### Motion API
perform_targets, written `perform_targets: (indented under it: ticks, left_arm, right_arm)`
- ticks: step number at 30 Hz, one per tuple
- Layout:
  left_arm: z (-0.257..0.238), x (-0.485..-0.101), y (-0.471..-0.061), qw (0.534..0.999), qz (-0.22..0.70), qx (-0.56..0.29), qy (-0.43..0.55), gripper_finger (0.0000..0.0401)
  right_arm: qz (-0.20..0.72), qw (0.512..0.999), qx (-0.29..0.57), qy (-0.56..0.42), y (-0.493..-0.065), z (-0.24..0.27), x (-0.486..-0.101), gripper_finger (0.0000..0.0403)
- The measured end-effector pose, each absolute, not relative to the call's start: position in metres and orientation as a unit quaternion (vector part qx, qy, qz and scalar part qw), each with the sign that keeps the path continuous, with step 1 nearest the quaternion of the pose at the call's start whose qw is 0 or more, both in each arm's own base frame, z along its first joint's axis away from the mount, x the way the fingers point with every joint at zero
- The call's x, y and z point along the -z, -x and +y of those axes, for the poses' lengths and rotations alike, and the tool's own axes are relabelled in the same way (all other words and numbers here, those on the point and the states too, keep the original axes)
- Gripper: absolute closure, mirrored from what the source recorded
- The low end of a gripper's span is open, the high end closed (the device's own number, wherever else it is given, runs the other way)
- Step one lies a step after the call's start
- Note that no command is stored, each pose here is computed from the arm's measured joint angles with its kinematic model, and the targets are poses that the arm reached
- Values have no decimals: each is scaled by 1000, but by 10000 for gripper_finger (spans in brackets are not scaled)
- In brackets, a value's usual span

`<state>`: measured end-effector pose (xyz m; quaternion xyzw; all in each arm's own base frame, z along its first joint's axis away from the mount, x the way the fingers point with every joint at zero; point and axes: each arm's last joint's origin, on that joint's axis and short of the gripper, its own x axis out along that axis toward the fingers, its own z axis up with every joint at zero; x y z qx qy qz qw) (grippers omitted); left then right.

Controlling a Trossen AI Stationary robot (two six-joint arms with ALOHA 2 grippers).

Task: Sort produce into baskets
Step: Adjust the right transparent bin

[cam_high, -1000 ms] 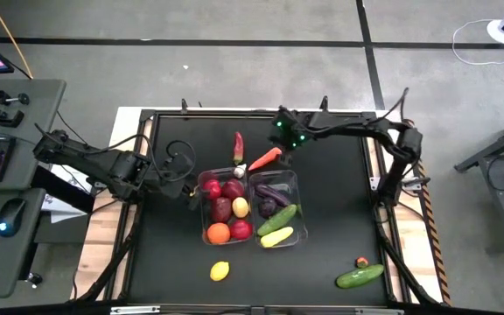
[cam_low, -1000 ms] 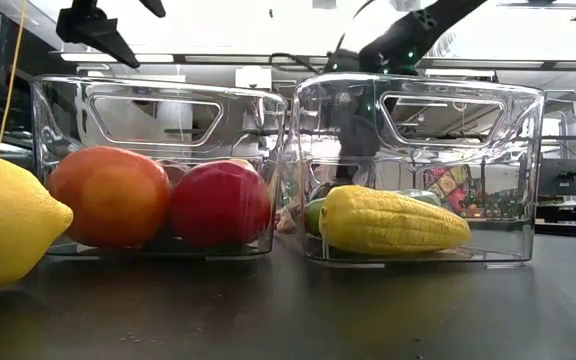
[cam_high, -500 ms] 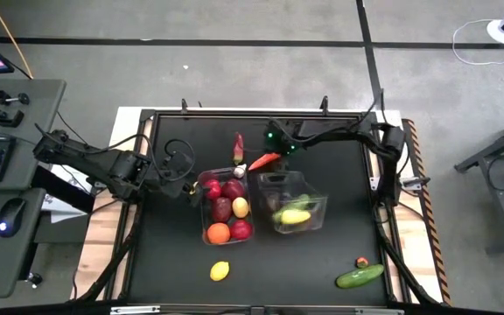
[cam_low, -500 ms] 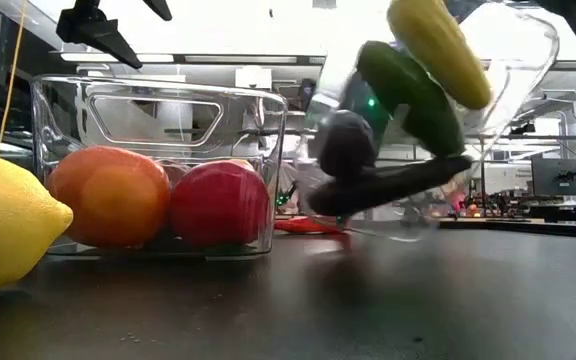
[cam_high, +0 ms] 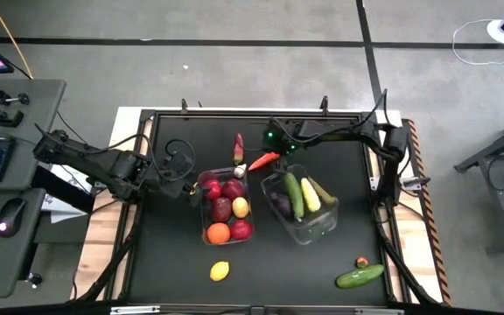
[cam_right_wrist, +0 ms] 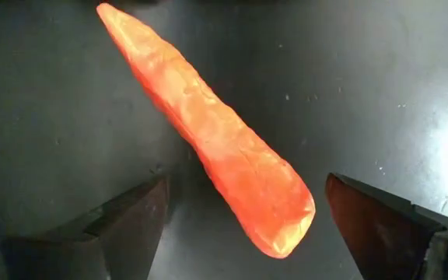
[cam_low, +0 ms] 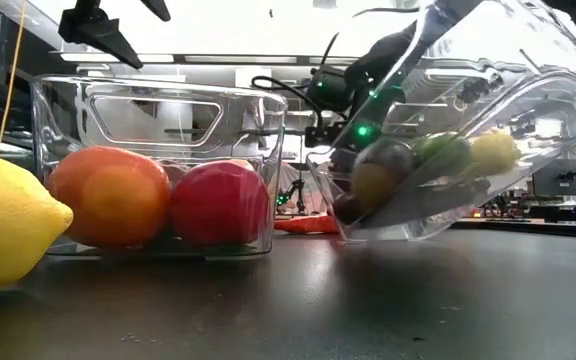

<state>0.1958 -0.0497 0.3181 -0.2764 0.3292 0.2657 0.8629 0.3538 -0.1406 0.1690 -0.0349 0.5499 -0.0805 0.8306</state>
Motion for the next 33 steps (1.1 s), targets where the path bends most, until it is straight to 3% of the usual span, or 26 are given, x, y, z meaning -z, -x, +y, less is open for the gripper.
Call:
perform_targets:
  ticks: [20,28,33]
  left_arm:
    - [-50,-318,-196,866,338,-257,263,4]
    - [-50,-318,-195,867,344,-251,261,4]
    - [-50,-317,-195,866,347,-248,262,4]
  right_arm:
    - [522,848,93,-8,-361,-120,-188,66]
    - [485,867,116,-3,-365,-123,-229,66]
    - [508,845,165,0,-341,-125,-266,66]
